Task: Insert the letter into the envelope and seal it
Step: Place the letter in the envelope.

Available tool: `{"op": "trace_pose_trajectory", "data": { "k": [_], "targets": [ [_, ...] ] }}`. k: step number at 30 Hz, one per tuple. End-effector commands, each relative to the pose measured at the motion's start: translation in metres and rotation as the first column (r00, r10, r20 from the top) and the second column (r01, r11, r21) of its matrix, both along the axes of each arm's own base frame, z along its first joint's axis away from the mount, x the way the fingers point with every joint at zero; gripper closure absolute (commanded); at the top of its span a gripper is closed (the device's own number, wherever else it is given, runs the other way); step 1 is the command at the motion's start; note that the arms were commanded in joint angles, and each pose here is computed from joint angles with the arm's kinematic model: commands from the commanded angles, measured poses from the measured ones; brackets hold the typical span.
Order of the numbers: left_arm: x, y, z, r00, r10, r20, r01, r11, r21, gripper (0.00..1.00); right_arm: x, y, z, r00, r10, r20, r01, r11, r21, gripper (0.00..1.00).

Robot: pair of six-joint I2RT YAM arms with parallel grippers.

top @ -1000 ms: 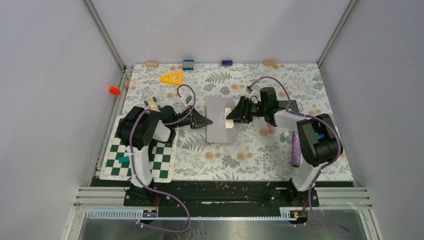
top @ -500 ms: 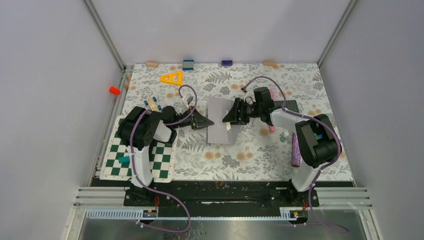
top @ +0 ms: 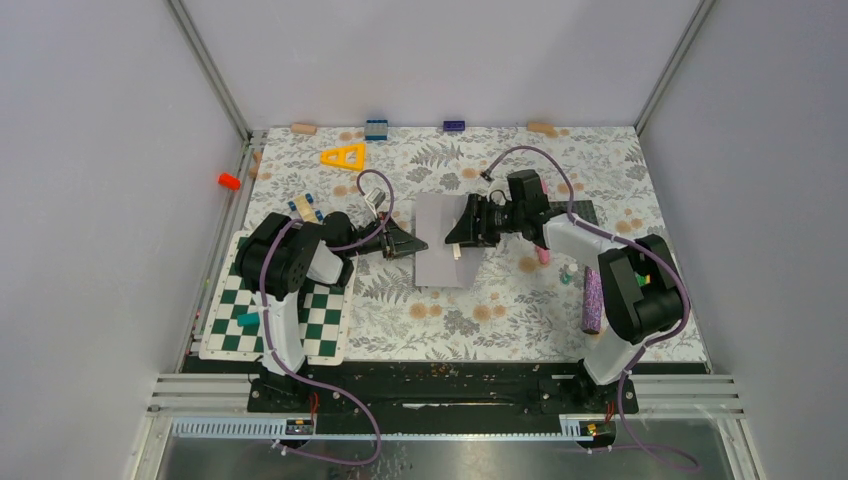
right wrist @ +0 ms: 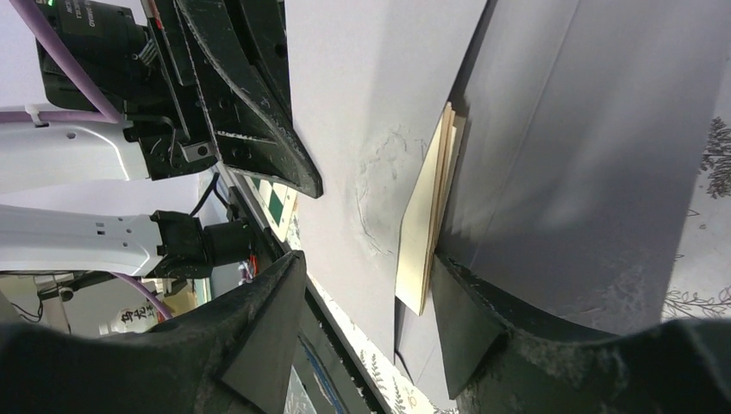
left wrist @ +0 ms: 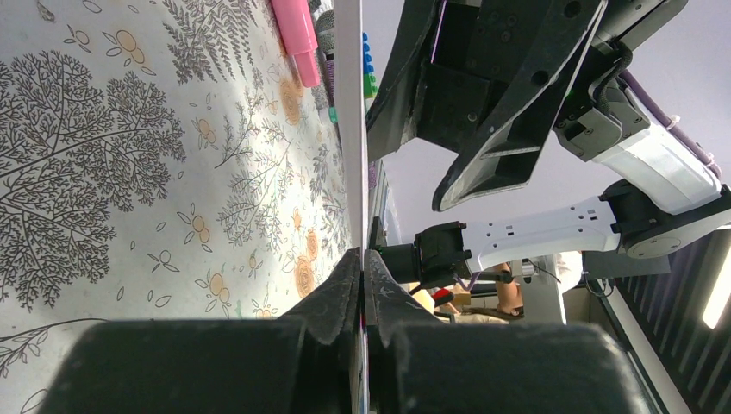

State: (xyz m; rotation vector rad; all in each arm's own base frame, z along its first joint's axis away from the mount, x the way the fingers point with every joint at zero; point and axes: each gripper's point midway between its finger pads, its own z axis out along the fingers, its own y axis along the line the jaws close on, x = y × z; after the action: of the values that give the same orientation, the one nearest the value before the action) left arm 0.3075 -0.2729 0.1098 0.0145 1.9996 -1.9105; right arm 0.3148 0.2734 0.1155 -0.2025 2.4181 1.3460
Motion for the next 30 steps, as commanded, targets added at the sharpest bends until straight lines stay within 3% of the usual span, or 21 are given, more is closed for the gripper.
{"op": "trace_pose_trajectory", "data": {
  "k": [1, 16, 25, 30],
  "targets": [
    [0.002, -0.001, 0.019, 0.992, 0.017, 0.123, -0.013, 0.999, -0.030, 1.00, -0.002, 0.010, 0.025, 0.997, 0.032, 0.077, -0.033, 0.999, 0.010, 0.38],
    [0.001, -0.001, 0.015, 0.993, 0.012, 0.117, -0.009, 1.000, -0.027, 1.00, 0.004, 0.008, 0.043, 0.988, 0.042, 0.147, -0.041, 0.999, -0.004, 0.35],
    [0.001, 0.000, 0.016, 0.993, 0.010, 0.117, -0.007, 1.000, -0.026, 1.00, 0.014, -0.031, 0.075, 0.980, -0.014, 0.200, 0.012, 1.000, 0.009, 0.34],
    [0.001, -0.001, 0.020, 0.991, 0.004, 0.130, 0.000, 1.000, -0.031, 1.00, 0.012, -0.047, 0.069, 0.972, -0.023, 0.234, 0.033, 0.999, -0.036, 0.33]
  ]
}}
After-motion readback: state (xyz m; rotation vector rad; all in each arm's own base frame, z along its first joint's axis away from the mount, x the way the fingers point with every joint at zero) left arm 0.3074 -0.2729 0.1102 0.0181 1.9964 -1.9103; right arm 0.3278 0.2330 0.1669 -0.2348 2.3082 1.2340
